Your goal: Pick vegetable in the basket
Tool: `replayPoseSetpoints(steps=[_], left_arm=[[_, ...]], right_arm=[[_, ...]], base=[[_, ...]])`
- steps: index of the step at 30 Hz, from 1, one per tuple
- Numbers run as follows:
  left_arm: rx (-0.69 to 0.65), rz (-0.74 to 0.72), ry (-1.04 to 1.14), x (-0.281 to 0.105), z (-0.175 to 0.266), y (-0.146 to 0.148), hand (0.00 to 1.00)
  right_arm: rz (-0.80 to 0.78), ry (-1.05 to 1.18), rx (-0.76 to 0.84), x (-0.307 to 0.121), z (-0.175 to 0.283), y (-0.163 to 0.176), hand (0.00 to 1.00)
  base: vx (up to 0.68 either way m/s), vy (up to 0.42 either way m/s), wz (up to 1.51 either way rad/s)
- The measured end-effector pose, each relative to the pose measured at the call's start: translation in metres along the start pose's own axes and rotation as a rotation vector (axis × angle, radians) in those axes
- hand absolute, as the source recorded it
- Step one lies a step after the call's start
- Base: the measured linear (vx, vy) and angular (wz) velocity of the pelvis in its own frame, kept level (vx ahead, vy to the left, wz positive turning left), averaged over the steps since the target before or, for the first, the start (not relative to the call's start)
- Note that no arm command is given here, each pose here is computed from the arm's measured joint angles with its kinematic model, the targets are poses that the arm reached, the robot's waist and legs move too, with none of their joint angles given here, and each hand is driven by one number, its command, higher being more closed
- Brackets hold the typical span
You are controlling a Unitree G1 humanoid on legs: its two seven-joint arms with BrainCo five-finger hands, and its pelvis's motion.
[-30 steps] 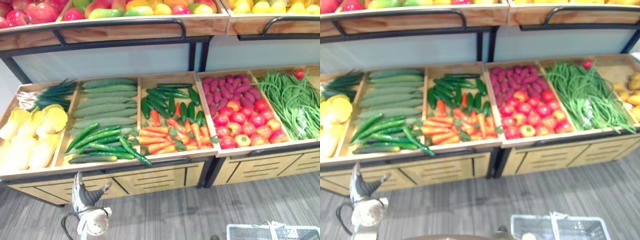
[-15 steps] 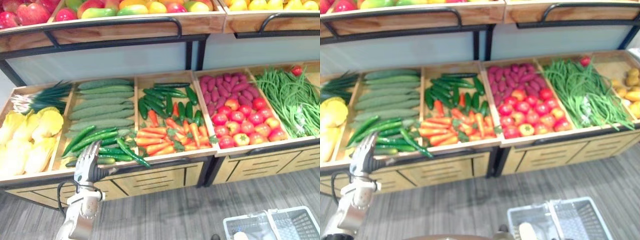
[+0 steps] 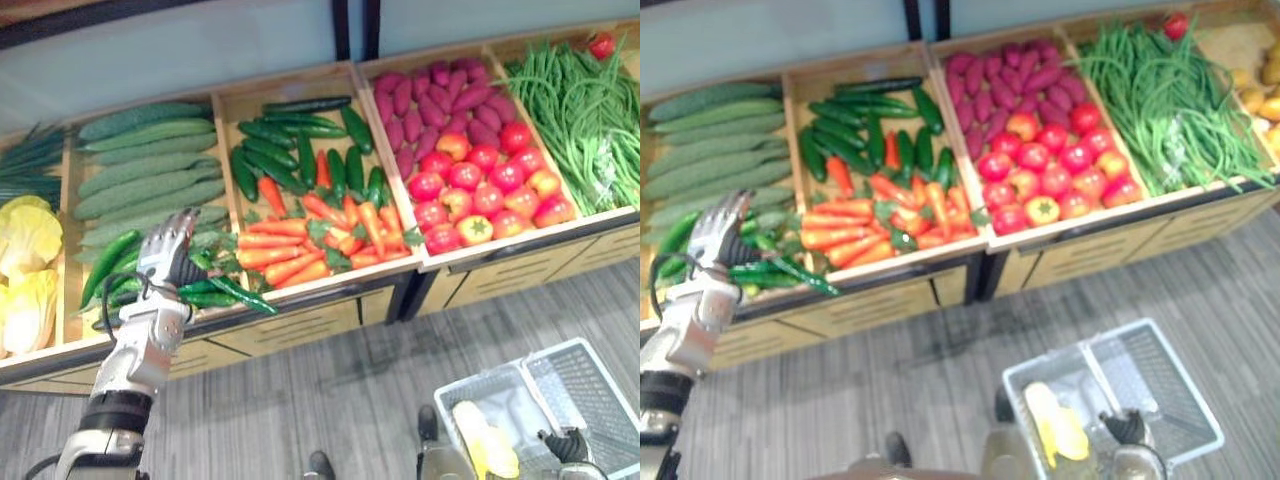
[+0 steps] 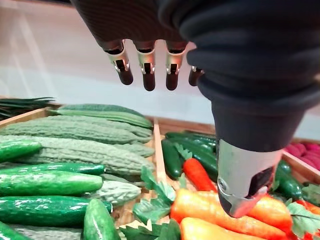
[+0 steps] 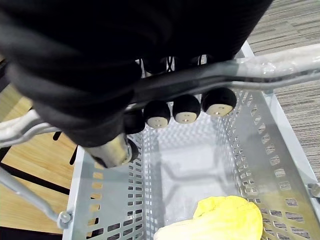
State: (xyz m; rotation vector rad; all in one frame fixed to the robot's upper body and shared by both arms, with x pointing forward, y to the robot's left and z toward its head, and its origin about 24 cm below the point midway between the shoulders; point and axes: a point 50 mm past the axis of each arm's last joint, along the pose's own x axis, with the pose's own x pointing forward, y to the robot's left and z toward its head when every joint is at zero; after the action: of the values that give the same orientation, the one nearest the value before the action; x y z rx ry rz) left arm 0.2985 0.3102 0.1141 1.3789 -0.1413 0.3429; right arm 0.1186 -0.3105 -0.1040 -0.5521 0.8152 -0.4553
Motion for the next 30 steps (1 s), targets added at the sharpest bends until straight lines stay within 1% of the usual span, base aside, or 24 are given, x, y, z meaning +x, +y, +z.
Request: replayPoseSetpoints(steps=[2, 12, 17, 23, 30], left_arm=[[0.026, 0.026, -0.005, 0.009, 0.000, 0.010, 0.00], [0.027, 0.082, -0.122, 0.042, 0.036, 0.026, 0.00], [0.079, 0.039, -0.142, 0.046, 0.040, 0.016, 0.00], [0.079, 0.035, -0.151, 0.047, 0.043, 0.015, 0.00], [0.083, 0.007, -0.105, 0.051, 0.038, 0.008, 0.00]], right_arm=[[0.003, -0.039, -0.002, 0.003, 0.011, 0.001, 1.00], [-0.002, -0.156, -0.003, 0.006, 0.040, 0.002, 1.00], [0.003, -0.169, -0.008, 0.005, 0.042, 0.004, 1.00], [0.008, -0.179, -0.017, 0.004, 0.044, 0.006, 1.00], [0.009, -0.184, -0.021, 0.004, 0.045, 0.006, 1.00]], base=[[0.01, -0.028, -0.22], [-0.02, -0.010, -0.13], [-0.03, -0.045, -0.08], [-0.03, -0.049, -0.09], [-0.03, -0.043, -0.09]])
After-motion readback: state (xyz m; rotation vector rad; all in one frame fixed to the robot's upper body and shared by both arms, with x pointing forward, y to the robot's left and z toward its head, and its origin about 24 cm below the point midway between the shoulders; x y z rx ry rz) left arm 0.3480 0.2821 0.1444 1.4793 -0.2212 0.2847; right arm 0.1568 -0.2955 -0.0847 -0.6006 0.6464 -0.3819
